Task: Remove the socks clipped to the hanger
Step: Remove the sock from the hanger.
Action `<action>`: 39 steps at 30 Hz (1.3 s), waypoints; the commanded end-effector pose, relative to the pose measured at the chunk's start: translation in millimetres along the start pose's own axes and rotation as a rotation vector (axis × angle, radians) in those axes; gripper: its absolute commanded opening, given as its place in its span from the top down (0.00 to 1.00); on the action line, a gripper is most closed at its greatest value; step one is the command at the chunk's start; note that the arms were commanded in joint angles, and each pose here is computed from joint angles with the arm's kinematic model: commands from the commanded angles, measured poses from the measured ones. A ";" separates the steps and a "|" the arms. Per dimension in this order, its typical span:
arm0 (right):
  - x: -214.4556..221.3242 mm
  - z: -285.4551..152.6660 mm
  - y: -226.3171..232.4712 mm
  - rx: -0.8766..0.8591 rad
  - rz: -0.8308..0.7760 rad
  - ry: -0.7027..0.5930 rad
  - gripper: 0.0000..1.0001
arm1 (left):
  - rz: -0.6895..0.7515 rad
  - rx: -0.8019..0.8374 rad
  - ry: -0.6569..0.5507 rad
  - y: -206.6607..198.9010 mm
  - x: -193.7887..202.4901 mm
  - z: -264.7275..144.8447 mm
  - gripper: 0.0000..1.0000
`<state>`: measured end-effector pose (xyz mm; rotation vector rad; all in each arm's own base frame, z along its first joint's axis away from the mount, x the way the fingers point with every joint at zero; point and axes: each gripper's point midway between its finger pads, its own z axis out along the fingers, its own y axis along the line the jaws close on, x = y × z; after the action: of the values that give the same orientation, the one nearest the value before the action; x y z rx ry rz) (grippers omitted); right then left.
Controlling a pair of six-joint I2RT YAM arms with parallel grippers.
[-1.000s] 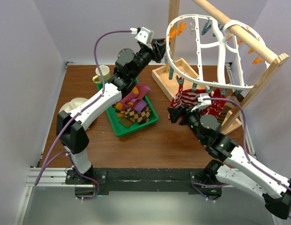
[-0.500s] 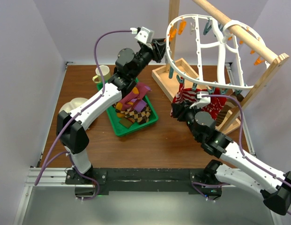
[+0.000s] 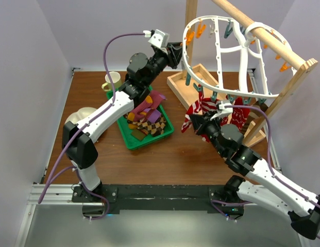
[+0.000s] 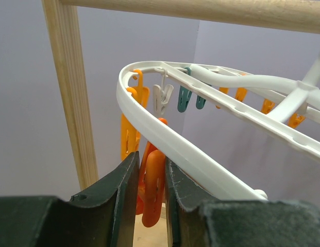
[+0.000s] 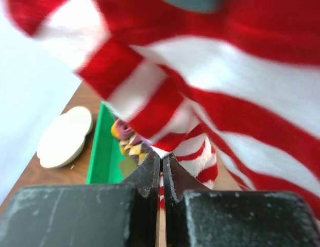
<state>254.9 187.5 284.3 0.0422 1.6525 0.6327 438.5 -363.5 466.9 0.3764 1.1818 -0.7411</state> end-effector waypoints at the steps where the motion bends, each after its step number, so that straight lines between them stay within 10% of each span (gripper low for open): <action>1: -13.8 -2.8 32.2 -0.132 -0.011 0.029 1.00 | 0.002 -0.021 -0.047 6.0 -21.6 -1.2 0.90; 30: 0.2 3.7 50.1 -0.207 -0.128 0.157 1.00 | -0.167 0.199 0.092 -49.2 -25.1 -82.3 0.36; 39: -5.0 -0.2 57.4 -0.236 -0.123 0.165 1.00 | -0.229 0.229 0.234 -58.0 31.6 -143.8 0.31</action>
<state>241.4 231.7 283.2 -0.2709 1.7784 0.7058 324.8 -332.0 414.7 0.5150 1.3461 -1.0090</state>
